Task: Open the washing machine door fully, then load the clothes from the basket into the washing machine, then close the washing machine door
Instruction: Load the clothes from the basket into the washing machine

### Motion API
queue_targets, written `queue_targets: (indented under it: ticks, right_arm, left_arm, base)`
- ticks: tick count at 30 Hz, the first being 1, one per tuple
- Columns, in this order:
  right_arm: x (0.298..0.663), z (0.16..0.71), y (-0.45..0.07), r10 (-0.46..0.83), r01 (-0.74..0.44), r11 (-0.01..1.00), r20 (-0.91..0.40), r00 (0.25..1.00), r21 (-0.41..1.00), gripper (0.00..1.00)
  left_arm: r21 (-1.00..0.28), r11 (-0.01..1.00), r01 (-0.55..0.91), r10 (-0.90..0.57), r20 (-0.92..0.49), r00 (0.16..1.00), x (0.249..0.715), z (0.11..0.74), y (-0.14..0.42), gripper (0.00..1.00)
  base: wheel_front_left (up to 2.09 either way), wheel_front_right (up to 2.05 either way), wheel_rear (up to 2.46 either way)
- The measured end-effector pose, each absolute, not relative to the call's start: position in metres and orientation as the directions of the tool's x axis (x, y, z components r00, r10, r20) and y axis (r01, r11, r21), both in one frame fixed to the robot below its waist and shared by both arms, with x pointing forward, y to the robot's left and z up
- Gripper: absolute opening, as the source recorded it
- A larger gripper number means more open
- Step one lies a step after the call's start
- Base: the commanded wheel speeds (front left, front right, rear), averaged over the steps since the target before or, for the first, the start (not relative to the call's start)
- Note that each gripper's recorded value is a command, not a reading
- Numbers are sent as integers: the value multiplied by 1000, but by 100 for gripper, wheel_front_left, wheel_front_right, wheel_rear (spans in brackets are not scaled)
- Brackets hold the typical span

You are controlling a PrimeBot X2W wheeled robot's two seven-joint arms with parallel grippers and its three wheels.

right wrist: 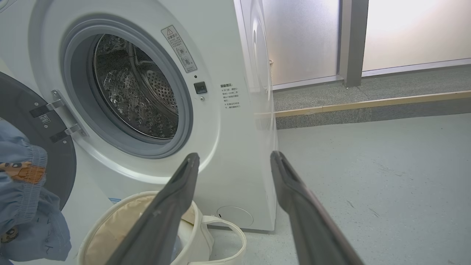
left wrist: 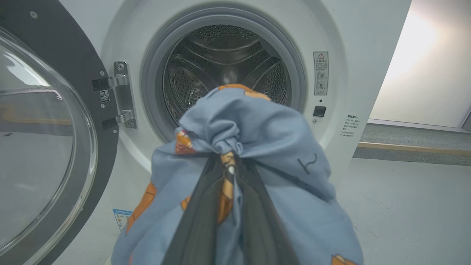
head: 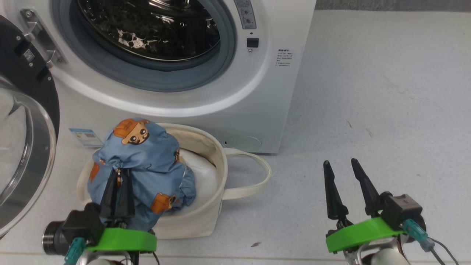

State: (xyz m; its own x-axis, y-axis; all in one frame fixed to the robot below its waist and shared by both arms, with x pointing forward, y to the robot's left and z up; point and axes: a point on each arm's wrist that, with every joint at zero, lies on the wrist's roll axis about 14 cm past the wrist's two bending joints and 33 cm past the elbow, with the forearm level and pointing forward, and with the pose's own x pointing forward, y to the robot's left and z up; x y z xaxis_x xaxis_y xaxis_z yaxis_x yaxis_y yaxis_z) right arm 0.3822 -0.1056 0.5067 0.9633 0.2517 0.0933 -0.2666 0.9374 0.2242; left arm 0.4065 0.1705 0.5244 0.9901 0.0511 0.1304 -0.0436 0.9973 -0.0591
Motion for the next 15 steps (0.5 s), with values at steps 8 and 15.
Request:
queue_targets:
  ticks: [8, 15]
  right_arm:
    - [390, 494, -107, 244, -252, 936, 60, 968, 245, 100]
    - [410, 475, -108, 246, -243, 939, 18, 969, 242, 100]
  left_arm:
    - [-132, 990, -46, 58, 89, 994, 420, 509, 174, 0]
    - [-100, 995, -7, 23, 154, 988, 473, 523, 167, 0]
  base:
    - [0, 0, 0]
    - [0, 0, 0]
